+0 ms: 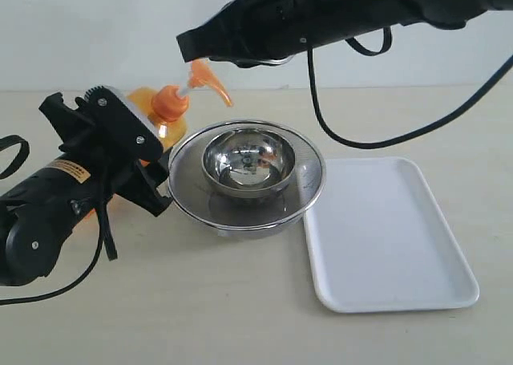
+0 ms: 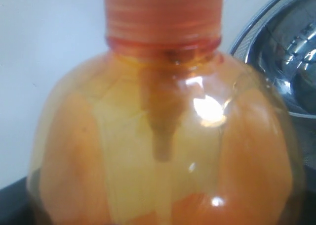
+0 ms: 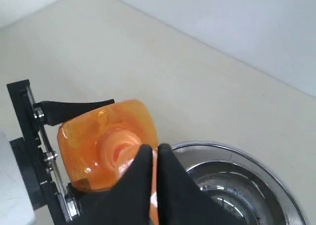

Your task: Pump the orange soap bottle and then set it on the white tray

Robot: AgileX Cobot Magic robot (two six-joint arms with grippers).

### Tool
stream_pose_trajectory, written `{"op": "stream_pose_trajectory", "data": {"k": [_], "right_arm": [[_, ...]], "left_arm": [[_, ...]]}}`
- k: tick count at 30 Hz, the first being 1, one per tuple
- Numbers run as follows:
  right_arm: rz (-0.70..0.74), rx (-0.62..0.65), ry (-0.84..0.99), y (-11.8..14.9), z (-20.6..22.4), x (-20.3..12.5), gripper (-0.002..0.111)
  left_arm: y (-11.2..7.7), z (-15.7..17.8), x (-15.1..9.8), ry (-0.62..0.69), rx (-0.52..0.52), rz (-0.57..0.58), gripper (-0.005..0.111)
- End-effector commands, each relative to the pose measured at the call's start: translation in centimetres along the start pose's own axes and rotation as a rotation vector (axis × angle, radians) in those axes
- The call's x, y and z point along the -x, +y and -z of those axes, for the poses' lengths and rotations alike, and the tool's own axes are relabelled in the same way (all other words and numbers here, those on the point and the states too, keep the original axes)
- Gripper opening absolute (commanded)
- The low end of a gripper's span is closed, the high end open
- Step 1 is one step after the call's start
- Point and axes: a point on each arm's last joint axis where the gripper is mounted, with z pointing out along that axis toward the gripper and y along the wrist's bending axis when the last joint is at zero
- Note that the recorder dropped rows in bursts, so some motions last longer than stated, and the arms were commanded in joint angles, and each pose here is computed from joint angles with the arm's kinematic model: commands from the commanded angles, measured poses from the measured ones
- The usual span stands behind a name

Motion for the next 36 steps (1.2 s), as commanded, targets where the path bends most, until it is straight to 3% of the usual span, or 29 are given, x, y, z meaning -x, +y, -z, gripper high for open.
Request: {"op": "stream_pose_trajectory", "data": {"k": [1, 26, 36], "right_arm": [[-0.02, 0.011, 0.01, 0.0, -0.4, -0.1, 0.0], [-0.066, 0.019, 0.153, -1.0, -5.0, -3.9, 0.0], [-0.048, 0.064, 0.194, 0.8, -6.1, -4.9, 0.0]], "left_arm": [[0.9, -0.1, 0.9, -0.07, 0.07, -0.039, 0.005], [0.8, -0.7, 1.6, -0.071, 0.035, -0.017, 0.005], [0.7, -0.7, 1.6, -0.076, 0.026, -0.008, 0.005]]}}
